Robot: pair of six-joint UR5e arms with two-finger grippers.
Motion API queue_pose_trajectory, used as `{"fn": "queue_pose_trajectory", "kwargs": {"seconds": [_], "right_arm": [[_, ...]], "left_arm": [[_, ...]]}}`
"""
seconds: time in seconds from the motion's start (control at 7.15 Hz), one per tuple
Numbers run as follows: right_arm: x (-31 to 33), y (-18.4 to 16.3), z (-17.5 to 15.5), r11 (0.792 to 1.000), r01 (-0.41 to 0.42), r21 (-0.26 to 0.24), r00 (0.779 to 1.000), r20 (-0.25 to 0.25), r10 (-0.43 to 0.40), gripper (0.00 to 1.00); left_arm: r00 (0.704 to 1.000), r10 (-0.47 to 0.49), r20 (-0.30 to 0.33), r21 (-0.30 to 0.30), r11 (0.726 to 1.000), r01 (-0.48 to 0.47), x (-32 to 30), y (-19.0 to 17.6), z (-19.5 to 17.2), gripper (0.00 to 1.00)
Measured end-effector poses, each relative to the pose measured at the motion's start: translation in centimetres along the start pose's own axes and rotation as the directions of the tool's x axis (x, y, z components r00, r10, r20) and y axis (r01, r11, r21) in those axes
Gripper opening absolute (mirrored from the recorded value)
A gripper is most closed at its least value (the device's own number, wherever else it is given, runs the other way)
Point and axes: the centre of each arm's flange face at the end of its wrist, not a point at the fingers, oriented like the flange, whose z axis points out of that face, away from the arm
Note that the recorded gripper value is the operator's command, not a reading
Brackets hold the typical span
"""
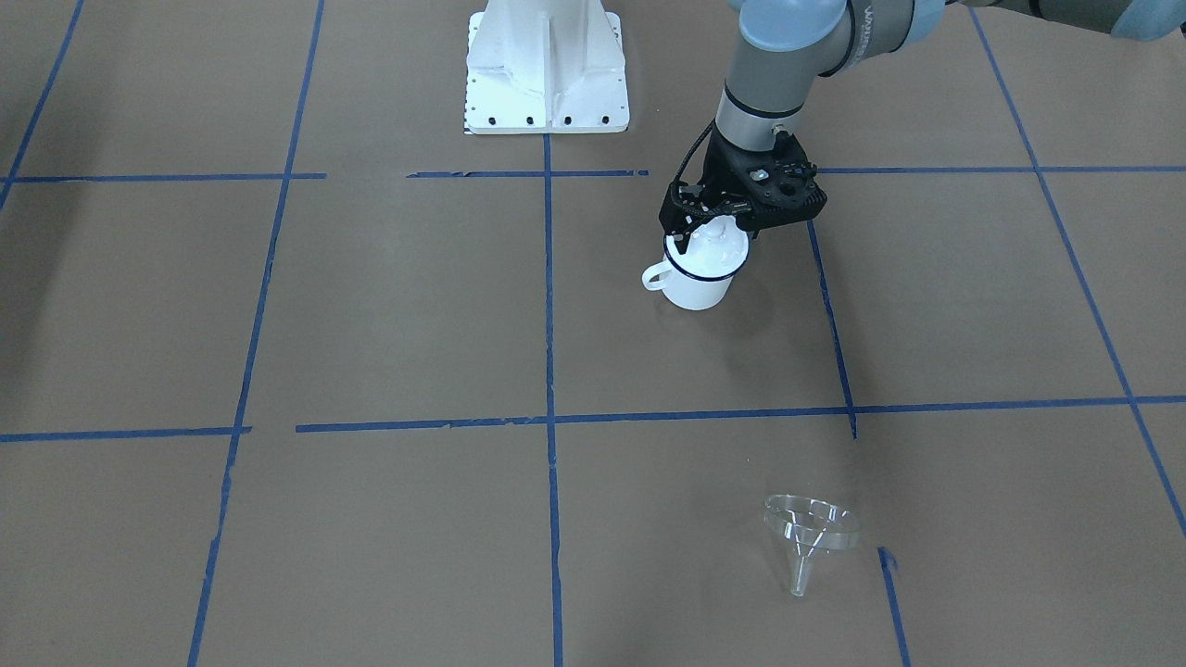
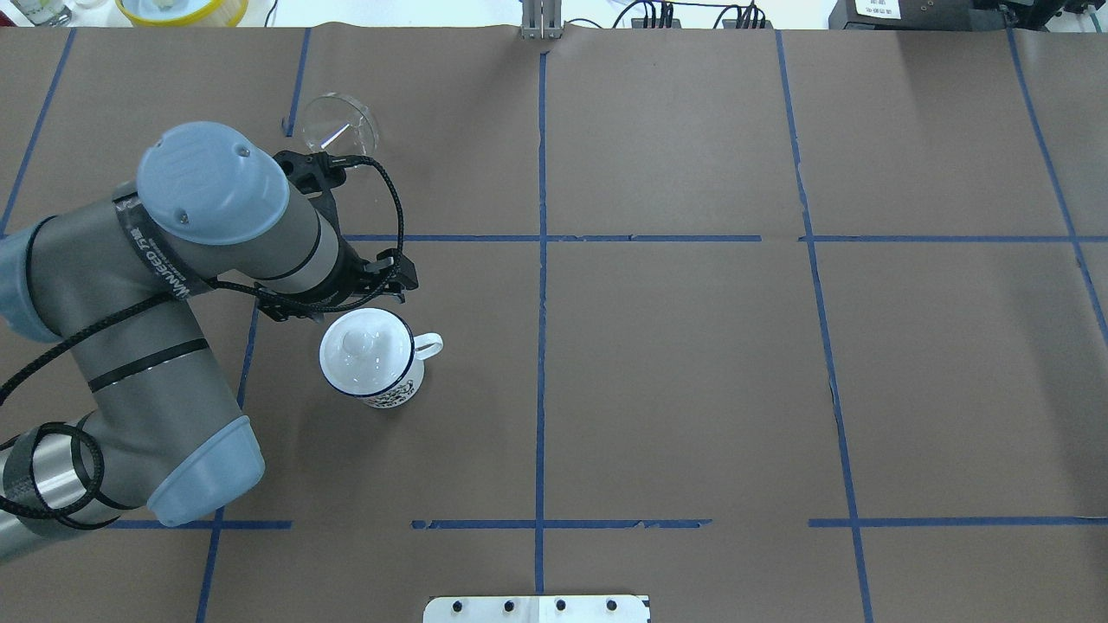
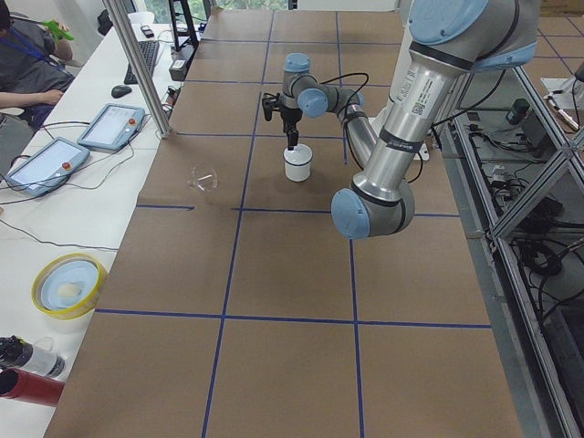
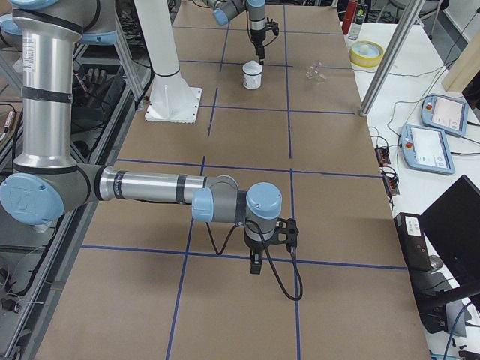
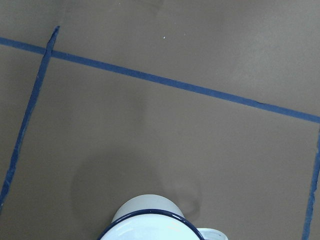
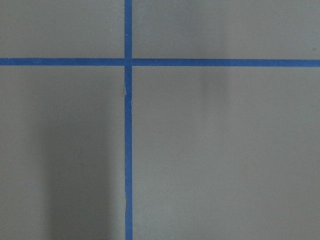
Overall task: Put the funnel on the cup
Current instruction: 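Move the left gripper over the white lid on the mug, then lower the left gripper and grasp the lid's knob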
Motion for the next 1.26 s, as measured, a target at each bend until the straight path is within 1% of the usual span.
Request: {"fn": "queue_pose_trajectory", "kwargs": {"seconds": [1.26], "right_arm": [[0.0, 0.0, 0.0, 1.000, 0.000, 0.000, 1.000, 0.000, 0.000, 1.00]], "left_arm": [[1.000, 0.025, 0.014, -0.027, 0.999, -0.024, -0.4, 1.5, 1.0, 0.99]]}}
